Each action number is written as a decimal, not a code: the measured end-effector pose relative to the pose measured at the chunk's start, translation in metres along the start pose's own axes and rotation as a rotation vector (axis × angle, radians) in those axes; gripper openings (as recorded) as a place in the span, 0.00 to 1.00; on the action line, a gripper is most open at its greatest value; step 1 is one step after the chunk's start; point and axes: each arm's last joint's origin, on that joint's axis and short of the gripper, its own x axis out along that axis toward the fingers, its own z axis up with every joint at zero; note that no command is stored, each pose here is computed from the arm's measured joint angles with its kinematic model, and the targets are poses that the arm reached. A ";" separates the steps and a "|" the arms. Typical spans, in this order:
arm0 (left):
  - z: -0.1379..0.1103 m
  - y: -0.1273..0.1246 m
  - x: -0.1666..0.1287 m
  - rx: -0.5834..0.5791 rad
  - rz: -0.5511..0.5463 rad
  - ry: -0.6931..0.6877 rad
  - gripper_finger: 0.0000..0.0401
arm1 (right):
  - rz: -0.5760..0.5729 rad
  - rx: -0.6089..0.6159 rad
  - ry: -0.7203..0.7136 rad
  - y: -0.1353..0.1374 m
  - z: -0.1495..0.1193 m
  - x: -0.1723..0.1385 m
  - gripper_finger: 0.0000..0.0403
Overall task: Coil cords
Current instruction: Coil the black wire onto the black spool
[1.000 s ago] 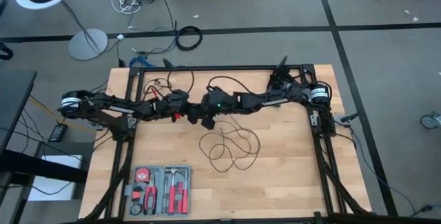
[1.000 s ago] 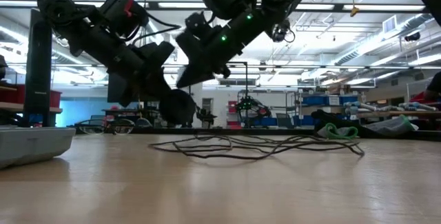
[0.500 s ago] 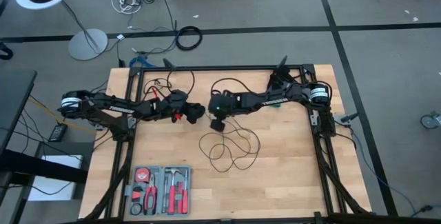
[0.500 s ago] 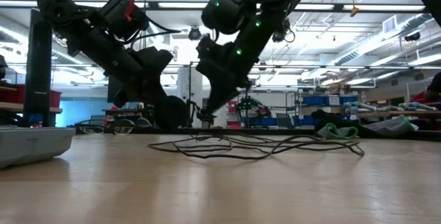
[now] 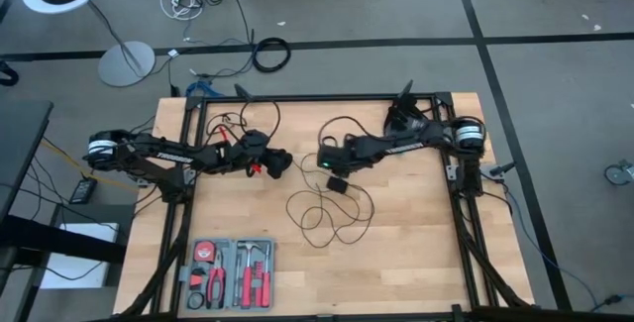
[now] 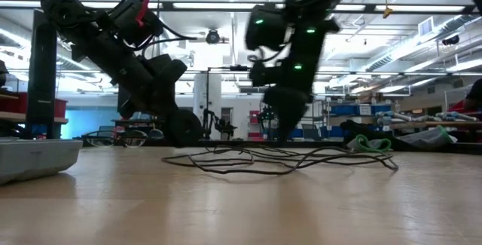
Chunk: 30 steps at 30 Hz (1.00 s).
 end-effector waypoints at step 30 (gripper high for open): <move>-0.001 0.006 0.001 0.055 0.074 0.005 0.00 | 0.020 0.120 -0.867 0.020 0.019 0.035 0.19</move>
